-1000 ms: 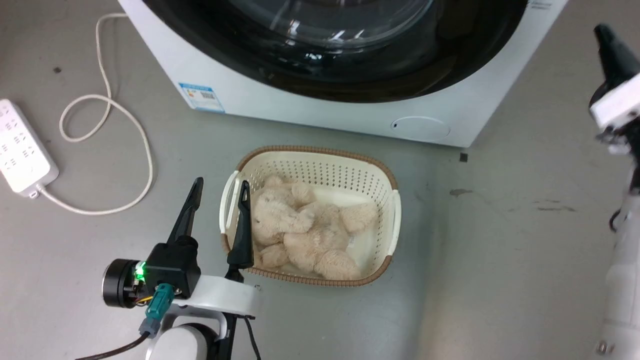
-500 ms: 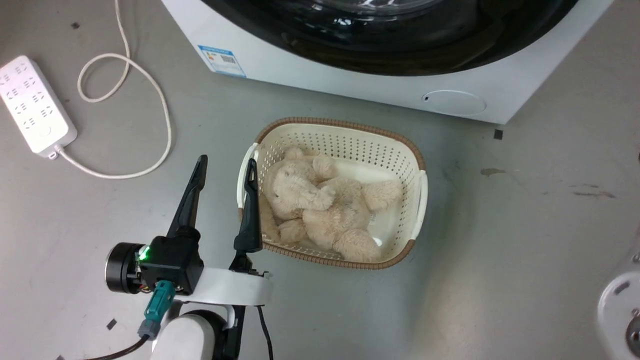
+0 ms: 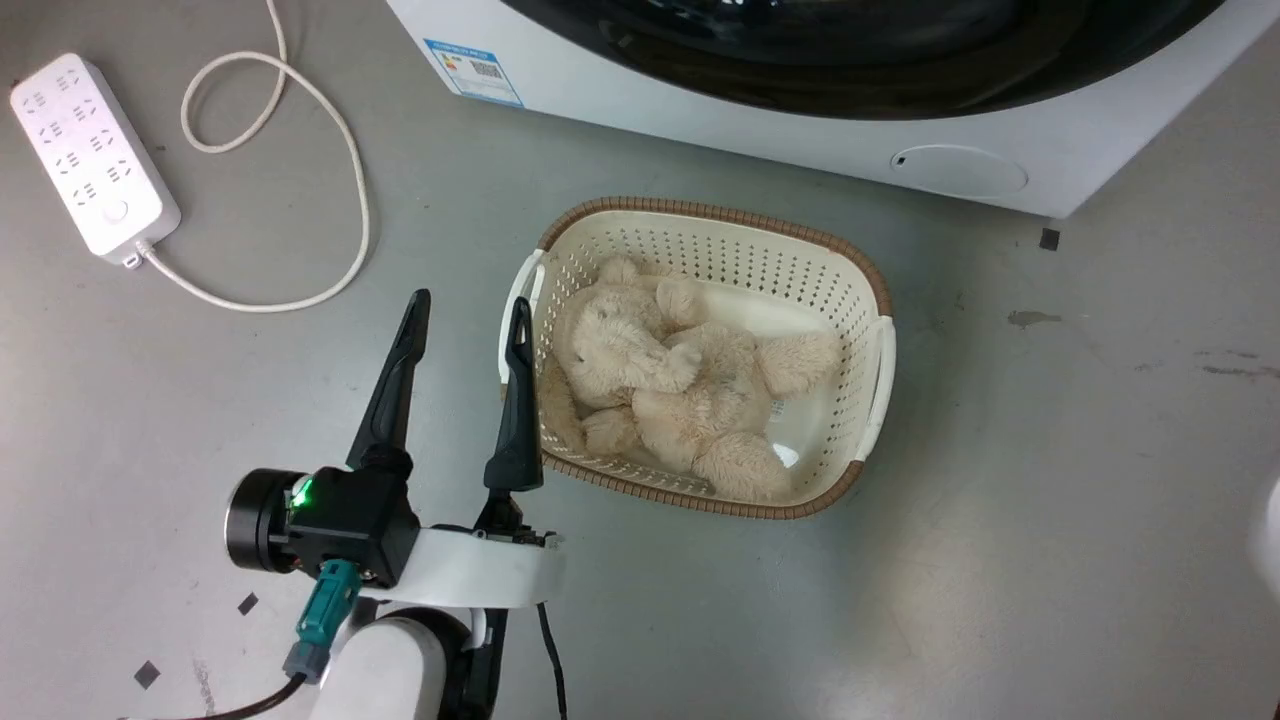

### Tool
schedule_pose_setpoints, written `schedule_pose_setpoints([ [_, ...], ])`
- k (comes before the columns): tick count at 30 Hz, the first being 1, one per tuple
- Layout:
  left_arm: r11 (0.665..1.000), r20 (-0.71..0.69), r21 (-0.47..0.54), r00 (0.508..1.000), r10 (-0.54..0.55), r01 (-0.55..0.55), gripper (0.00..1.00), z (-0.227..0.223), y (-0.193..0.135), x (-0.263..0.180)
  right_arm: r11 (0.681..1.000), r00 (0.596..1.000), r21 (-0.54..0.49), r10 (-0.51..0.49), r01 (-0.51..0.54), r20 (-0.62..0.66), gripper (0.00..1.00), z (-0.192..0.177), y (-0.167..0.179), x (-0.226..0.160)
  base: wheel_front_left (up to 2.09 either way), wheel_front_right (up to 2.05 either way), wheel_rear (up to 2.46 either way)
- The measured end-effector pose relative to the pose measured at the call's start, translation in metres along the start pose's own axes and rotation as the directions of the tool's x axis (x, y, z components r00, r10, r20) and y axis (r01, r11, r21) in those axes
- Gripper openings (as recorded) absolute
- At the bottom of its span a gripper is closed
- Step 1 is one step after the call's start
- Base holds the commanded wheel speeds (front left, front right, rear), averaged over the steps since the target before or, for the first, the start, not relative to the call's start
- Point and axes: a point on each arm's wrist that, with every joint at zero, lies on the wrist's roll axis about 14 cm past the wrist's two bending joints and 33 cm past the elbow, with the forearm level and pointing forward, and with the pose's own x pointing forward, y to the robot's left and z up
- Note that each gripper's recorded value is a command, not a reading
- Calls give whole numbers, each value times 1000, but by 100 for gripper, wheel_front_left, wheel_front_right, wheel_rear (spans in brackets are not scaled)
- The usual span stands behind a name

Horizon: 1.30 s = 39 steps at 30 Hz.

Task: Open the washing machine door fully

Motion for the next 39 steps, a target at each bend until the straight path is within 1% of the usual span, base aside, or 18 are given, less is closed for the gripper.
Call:
schedule_pose_setpoints([
  [8,1000,23,-2,1000,2,-2,100,4,-1,1,998,995,61,35,-29,-93,0,-11,3,3,0,0,0],
  [14,1000,60,-3,998,-4,4,100,17,-2,-1,992,984,107,80,-63,-161,0,-22,9,-10,0,0,0],
  [18,1000,93,-8,996,-11,12,100,28,-4,-6,986,964,139,122,-90,-236,0,-42,18,-22,0,0,0],
  [23,1000,122,-15,992,-13,15,100,40,-3,-16,974,913,181,191,-133,-360,0,-79,37,-40,0,0,0],
  [32,1000,156,-27,988,-11,16,100,57,2,-40,973,825,164,225,-162,-518,0,-138,49,-80,0,0,0],
  [36,999,171,-34,985,-2,8,100,63,5,-47,963,768,175,268,-203,-582,0,-167,59,-95,0,0,0],
  [39,999,173,-41,985,13,-6,100,65,10,-51,952,713,192,305,-237,-632,0,-192,66,-105,0,0,0],
])
